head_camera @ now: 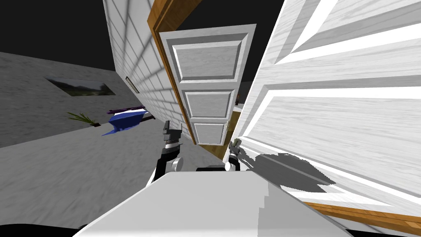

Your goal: Push the door open

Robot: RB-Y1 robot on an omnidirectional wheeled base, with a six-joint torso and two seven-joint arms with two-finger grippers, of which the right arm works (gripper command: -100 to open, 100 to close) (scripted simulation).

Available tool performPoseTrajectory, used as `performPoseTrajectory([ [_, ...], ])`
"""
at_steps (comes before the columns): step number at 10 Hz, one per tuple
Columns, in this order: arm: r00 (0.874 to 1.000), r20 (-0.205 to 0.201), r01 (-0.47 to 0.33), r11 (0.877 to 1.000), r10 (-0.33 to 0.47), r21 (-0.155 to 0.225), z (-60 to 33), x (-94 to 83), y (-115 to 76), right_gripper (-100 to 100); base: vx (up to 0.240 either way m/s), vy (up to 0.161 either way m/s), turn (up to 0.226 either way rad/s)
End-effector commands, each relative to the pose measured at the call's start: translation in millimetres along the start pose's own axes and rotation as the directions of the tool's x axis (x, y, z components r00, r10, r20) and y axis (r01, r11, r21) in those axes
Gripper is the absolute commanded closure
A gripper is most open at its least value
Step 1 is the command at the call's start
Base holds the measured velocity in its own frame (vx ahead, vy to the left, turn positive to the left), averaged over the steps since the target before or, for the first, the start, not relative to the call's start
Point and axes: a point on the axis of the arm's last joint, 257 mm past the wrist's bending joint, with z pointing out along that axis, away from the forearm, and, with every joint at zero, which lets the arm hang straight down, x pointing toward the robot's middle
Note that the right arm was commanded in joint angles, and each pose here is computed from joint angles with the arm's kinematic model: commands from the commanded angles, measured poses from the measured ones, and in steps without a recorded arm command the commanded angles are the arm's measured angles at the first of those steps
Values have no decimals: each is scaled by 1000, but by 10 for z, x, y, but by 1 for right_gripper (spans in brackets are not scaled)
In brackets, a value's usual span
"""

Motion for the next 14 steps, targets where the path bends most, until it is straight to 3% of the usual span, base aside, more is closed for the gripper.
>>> performPoseTrajectory([
  [1, 1000, 2, 4, 1000, -4, -4, -22, -17, 22, 100, 0, 0, 0],
  [2, 1000, 2, 4, 1000, -4, -4, -22, -17, 22, 100, 0, 0, 0],
  [3, 1000, 1, 16, 999, -16, -30, 40, -19, 204, 100, 17, -5, 84],
  [5, 1000, 2, 29, 998, -29, -56, 70, -31, 379, 100, 24, -17, 59],
  [11, 999, 4, 46, 994, -46, -101, 107, -47, 660, 100, 17, -15, 18],
  [14, 998, 8, 61, 988, -60, -144, 129, -58, 924, 100, 22, -17, 47],
])
